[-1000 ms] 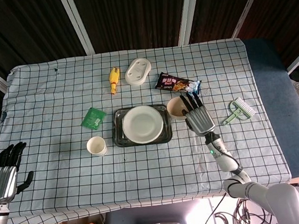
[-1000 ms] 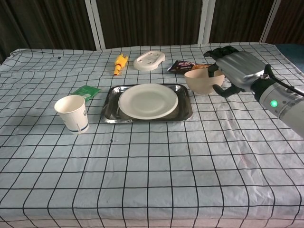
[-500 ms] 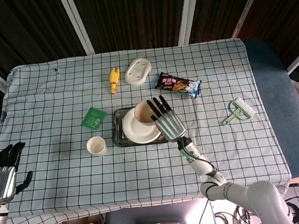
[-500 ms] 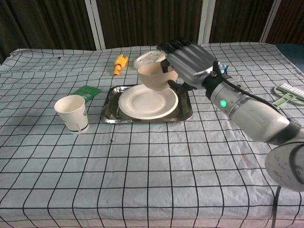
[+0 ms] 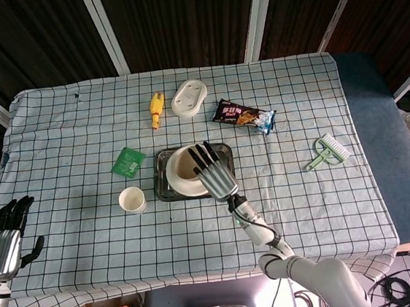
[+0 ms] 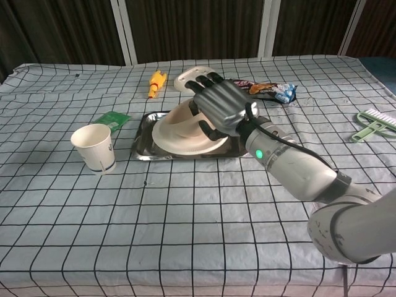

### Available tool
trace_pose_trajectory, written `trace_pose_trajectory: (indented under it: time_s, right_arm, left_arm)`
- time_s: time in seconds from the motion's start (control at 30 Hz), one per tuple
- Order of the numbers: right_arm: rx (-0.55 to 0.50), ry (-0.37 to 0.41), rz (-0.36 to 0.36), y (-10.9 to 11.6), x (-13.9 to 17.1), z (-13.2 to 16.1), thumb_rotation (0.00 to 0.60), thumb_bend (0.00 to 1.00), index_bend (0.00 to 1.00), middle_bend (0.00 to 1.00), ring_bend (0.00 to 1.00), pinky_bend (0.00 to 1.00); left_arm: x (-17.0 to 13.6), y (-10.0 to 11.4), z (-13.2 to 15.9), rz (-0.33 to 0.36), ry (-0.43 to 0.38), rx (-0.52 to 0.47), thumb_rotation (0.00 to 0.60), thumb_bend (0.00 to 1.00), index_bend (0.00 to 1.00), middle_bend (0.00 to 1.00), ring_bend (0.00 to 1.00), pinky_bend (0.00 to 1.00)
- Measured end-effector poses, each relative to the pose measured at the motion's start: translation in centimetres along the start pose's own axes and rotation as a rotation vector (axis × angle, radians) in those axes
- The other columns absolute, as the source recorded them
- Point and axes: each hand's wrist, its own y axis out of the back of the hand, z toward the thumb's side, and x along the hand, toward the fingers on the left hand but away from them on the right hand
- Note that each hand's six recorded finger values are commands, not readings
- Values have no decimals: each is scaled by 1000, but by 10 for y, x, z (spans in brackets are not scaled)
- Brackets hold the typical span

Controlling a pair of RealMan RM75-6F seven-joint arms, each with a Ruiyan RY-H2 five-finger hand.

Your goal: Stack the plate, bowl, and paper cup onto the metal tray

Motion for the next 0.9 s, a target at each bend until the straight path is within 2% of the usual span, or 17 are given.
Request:
trace_pose_trajectory:
  time_s: [0.2,0.37,0.5,0.63,0.9]
  right_arm:
    - [-10,5,3,-3,-1,6,600,453,426,68,0,62]
    - [-19,9,-1,-4,4,4,600,325,223,64,0,62]
    - [-43,12,6,-6,9,3,600,274,148,55,0,62]
    - [-56,11,9,-6,10,2,600,201,25,33,0,62]
    - [-168,21,-32,12,33,-5,600,182,0,5,0,56]
  left_arm:
    - [1,-1,0,-4,-1,1,600,359,0,63,53,128]
    - [1,-1,0,-3,-1,1,600,360,0,63,53,128]
    - [1,-2,1,-7,-4,2,600,361,0,63,53,128]
    - [2,-2,2,-8,-7,5,600,361,0,63,53,128]
    - [4,-4,5,-17,-27,9,600,362,0,63,53,127]
